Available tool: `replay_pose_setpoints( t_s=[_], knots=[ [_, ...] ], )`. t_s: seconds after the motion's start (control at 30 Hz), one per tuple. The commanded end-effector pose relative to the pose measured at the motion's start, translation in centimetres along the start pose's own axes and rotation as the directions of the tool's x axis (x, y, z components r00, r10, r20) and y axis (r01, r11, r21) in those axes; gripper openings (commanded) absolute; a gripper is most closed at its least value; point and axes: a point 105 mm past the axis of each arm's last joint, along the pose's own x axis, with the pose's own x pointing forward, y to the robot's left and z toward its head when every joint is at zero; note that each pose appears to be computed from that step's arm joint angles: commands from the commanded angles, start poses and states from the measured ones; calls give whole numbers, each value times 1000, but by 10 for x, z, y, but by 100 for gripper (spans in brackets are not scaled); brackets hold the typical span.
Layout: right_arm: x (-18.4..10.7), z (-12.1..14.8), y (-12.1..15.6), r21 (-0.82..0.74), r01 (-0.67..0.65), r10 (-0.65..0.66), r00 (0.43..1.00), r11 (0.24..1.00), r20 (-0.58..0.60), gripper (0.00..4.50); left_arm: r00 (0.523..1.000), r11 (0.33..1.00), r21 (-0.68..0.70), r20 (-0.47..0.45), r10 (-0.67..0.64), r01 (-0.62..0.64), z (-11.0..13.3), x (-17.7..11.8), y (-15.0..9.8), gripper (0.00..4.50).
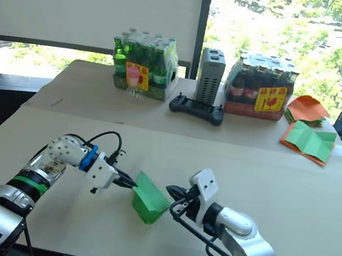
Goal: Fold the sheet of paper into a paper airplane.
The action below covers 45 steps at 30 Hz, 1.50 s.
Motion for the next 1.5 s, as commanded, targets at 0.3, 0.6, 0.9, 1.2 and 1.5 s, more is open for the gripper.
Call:
replay_pose_setpoints(
  t_s=[0.3, 0.6, 0.9, 1.2, 1.5],
  knots=[
    [-18, 21, -18, -81, 31, -29, 999, 996, 32, 0, 979, 899, -409, -185, 88, -159, 12, -25, -7, 2],
    [-17, 13, -6, -200, -143, 135, 989, 969, -53, 116, 963, 800, -545, -227, 146, -250, 18, -5, -11, 55],
    [-16, 16, 8, -333, -253, 243, 967, 908, -71, 424, 967, 752, -609, -158, 197, -253, 44, -28, -5, 185],
    [17, 12, 12, -575, -224, 242, 969, 787, -45, 424, 860, 531, -696, -267, 435, -484, 31, -70, 13, 185],
    [25, 4, 15, -622, -261, 287, 956, 738, -61, 172, 756, 365, -728, -316, 573, -581, 18, -72, 14, 185]
  ],
)
